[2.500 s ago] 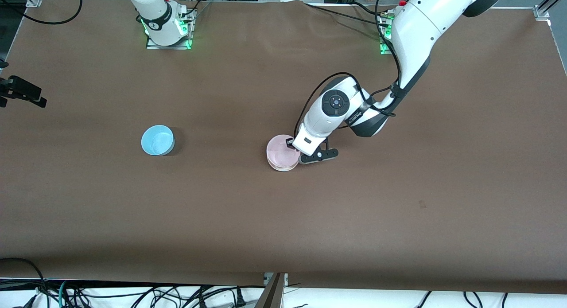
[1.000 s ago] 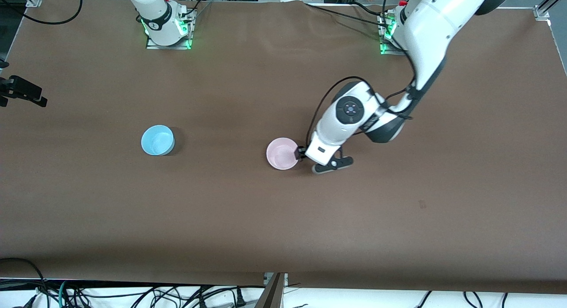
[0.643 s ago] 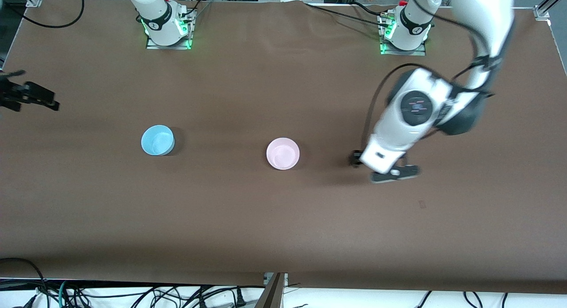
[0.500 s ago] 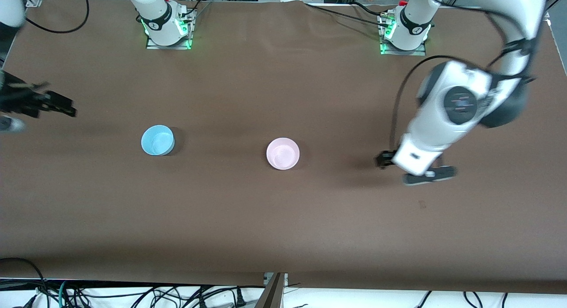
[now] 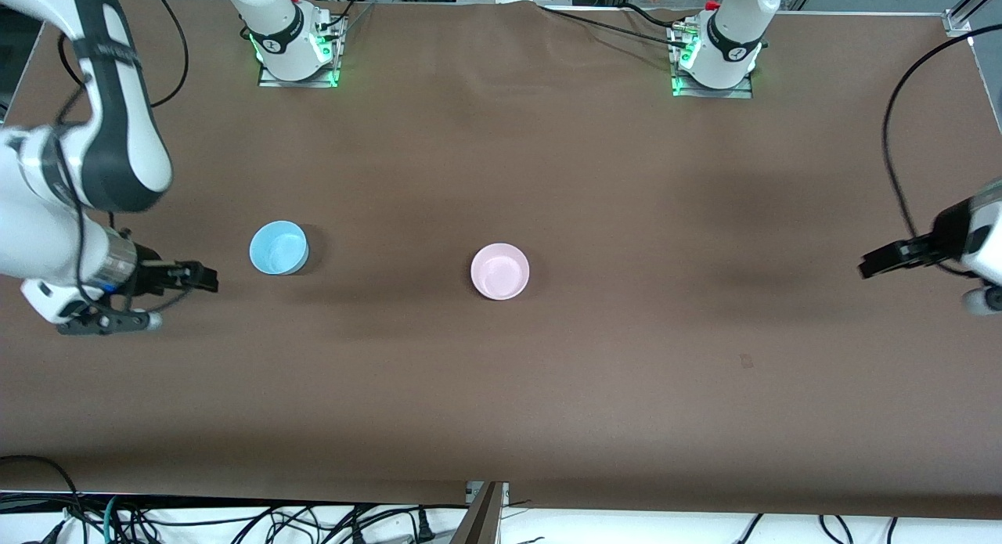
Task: Stack pink and blue bowls on white bowl
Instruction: 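Lower the right gripper and grasp the light blue bowl rim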
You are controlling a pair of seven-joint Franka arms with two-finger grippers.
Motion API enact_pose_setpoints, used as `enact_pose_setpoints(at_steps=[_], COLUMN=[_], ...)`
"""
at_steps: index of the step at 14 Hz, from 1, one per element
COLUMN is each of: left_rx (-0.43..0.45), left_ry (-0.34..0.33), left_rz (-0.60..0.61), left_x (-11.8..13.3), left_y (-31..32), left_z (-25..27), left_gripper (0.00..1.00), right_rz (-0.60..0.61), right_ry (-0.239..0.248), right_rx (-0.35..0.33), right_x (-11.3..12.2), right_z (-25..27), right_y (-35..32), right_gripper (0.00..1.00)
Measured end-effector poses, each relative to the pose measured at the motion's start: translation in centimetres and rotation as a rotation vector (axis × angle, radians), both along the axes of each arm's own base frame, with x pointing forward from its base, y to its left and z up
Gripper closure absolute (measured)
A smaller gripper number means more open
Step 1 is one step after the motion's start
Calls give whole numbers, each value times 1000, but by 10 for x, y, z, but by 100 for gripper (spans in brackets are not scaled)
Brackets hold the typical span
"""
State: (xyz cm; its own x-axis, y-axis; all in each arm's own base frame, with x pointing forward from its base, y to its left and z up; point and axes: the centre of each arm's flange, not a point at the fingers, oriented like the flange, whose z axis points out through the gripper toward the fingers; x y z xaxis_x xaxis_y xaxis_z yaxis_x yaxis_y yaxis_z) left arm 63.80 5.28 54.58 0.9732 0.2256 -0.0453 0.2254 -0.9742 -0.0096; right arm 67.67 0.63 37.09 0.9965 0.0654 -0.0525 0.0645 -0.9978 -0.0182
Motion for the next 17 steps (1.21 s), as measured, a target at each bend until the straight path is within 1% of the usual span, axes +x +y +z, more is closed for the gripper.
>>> enact_pose_setpoints(at_steps=[3,5,8,11,13,17], left_rx=[-1,-1,-5,-7,-8,-7], left_ry=[35,39,70,84,88,89], left_rz=[17,15,2,-1,-4,-2], left_x=[-21,-29,-33,-33,-33,-34], left_y=[13,11,4,3,1,2], left_z=[30,44,43,40,40,40], left_gripper=[0,0,0,0,0,0], right_rz=[-17,-47,-51,-49,-48,-45], right_ry=[31,56,78,100,97,72], right_rx=[4,2,0,-3,-5,-7], right_x=[6,-2,-16,-32,-48,-83], right_z=[-57,-83,-105,-110,-110,-128], right_y=[0,2,5,8,8,9], right_gripper=[0,0,0,0,0,0])
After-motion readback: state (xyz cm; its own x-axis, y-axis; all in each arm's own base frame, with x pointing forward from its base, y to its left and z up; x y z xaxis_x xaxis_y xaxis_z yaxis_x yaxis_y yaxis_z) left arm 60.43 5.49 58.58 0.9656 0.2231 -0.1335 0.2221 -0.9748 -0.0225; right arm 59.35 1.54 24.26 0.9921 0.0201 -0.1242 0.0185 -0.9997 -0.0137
